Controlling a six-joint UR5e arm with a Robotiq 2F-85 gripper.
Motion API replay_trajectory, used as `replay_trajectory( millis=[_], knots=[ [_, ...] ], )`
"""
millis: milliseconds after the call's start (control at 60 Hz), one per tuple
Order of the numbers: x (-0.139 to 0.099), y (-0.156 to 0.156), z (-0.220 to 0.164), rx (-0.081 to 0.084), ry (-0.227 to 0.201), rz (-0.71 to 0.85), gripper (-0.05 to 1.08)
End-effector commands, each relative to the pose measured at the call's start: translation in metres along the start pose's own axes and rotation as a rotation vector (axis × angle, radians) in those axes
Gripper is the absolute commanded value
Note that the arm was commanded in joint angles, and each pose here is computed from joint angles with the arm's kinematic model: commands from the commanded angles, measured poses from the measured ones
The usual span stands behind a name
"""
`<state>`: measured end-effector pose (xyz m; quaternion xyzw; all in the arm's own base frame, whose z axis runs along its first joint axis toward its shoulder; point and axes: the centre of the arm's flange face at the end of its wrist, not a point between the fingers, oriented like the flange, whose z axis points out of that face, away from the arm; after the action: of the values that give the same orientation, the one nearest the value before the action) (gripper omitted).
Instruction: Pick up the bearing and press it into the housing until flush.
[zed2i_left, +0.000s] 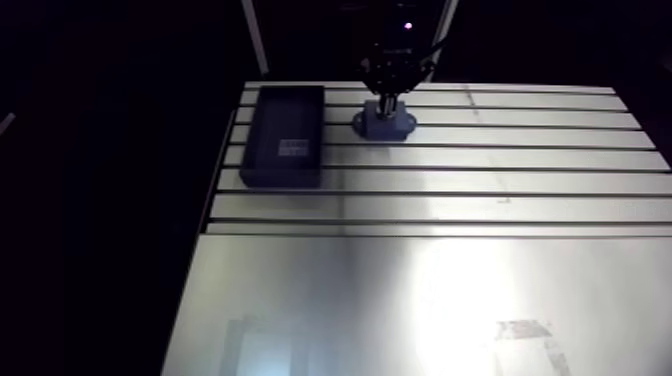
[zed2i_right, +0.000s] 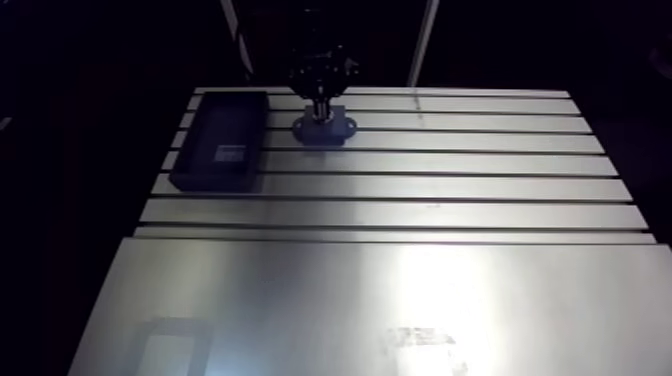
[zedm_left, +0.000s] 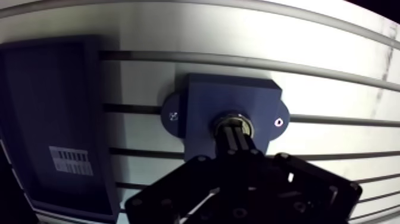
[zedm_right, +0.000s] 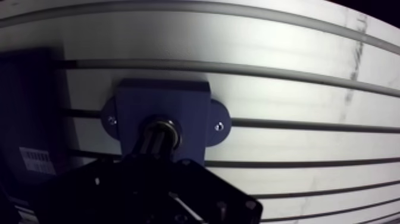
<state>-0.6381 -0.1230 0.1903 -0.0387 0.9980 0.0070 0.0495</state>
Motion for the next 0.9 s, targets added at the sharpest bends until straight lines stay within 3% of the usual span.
replay_trajectory(
  millis=[17, 900],
  knots=[
    [-0.0001, -0.0015, -0.0001, 0.0, 0.001, -0.002, 1.04],
    [0.0001, -0.0025, 0.0007, 0.0, 0.001, -0.007, 1.04]
  ],
)
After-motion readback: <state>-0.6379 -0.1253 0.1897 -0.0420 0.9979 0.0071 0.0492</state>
